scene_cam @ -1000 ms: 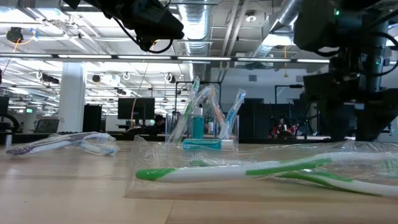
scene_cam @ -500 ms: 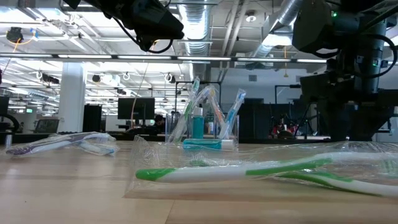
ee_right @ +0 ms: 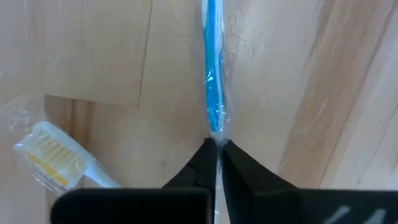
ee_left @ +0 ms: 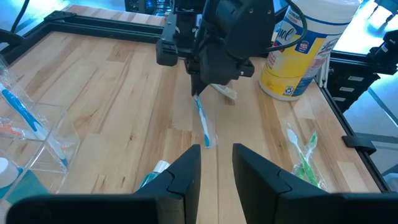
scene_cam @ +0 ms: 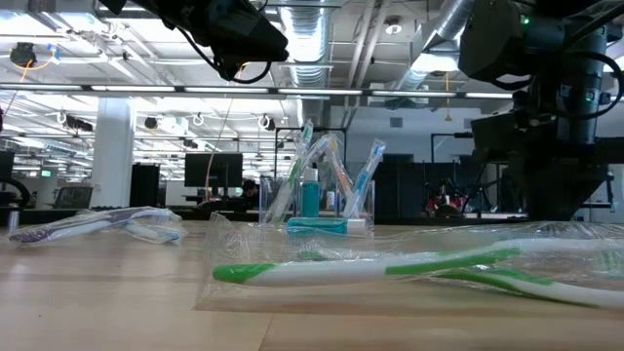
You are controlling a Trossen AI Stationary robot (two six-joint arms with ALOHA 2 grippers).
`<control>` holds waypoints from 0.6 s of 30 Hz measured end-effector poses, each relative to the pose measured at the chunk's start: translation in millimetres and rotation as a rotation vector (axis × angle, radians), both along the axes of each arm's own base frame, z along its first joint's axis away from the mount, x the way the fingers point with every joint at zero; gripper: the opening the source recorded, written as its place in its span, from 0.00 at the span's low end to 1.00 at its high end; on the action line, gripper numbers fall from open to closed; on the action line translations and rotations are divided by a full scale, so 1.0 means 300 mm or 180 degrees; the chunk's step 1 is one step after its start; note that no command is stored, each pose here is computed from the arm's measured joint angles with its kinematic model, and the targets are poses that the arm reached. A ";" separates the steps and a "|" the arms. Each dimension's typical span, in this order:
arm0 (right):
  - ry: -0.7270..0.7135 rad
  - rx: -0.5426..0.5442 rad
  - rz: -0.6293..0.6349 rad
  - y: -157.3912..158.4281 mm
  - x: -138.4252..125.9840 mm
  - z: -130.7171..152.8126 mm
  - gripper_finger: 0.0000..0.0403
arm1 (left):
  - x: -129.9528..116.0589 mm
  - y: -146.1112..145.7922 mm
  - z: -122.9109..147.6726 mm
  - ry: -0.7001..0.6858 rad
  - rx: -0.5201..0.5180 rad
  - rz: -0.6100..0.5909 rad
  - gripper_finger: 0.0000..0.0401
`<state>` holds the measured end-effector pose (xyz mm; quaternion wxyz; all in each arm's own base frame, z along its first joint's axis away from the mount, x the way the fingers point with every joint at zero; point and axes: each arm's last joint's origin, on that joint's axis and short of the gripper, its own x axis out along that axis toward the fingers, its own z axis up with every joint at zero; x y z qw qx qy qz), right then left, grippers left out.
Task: Pick & Place toothbrushing station
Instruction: Put the right blue toothbrush into the transparent organizer
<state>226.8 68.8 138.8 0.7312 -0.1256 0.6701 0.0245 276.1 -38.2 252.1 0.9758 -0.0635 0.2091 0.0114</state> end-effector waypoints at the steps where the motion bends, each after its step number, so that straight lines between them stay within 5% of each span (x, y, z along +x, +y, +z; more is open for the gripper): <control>1: 0.0015 -0.0005 -0.0001 0.000 0.000 0.003 0.01 | 0.000 0.000 0.000 0.0000 0.0000 0.0000 0.22; 18: -0.0159 -0.0410 -0.0022 0.001 0.044 0.122 0.00 | 0.002 0.000 0.004 -0.0048 -0.0007 0.0001 0.22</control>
